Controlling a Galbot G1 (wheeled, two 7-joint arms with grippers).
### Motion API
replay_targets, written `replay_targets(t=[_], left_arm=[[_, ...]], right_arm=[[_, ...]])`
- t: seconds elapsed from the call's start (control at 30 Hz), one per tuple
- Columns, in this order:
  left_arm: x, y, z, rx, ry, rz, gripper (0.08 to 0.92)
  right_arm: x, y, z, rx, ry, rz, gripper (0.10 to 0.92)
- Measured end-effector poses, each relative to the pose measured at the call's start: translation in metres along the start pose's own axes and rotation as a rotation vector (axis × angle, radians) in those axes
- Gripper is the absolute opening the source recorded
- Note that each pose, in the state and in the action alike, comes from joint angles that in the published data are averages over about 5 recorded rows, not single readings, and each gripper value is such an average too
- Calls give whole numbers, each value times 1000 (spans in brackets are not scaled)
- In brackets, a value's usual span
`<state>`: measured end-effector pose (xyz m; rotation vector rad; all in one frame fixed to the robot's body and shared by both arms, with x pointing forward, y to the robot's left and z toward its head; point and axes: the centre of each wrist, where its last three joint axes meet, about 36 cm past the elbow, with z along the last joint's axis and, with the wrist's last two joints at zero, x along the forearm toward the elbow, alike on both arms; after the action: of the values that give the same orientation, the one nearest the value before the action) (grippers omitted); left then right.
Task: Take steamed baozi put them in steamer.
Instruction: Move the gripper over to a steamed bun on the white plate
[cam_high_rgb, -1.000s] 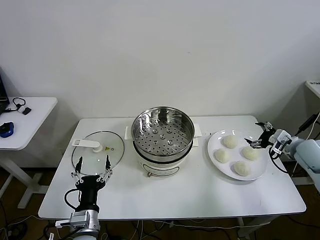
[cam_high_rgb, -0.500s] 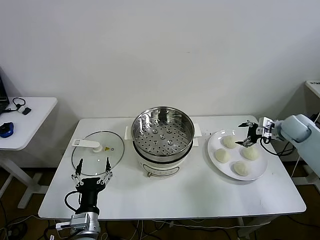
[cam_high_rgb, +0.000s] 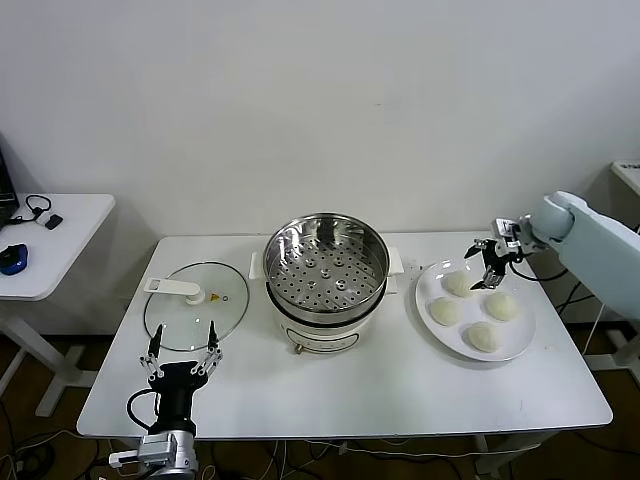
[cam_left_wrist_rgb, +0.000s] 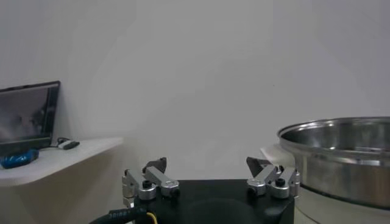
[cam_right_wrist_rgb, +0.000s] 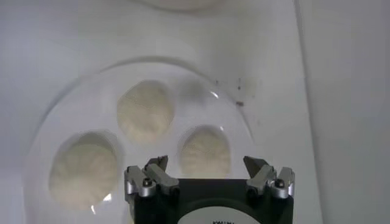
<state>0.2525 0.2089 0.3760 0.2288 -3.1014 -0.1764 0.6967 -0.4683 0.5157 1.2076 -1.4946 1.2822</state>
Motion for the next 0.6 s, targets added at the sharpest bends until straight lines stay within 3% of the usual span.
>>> replay_targets(t=[0.6], left_arm=[[0,6,9,-11,2,-16,823]], right_arm=[[-27,-23,-6,18,71,-42,823]])
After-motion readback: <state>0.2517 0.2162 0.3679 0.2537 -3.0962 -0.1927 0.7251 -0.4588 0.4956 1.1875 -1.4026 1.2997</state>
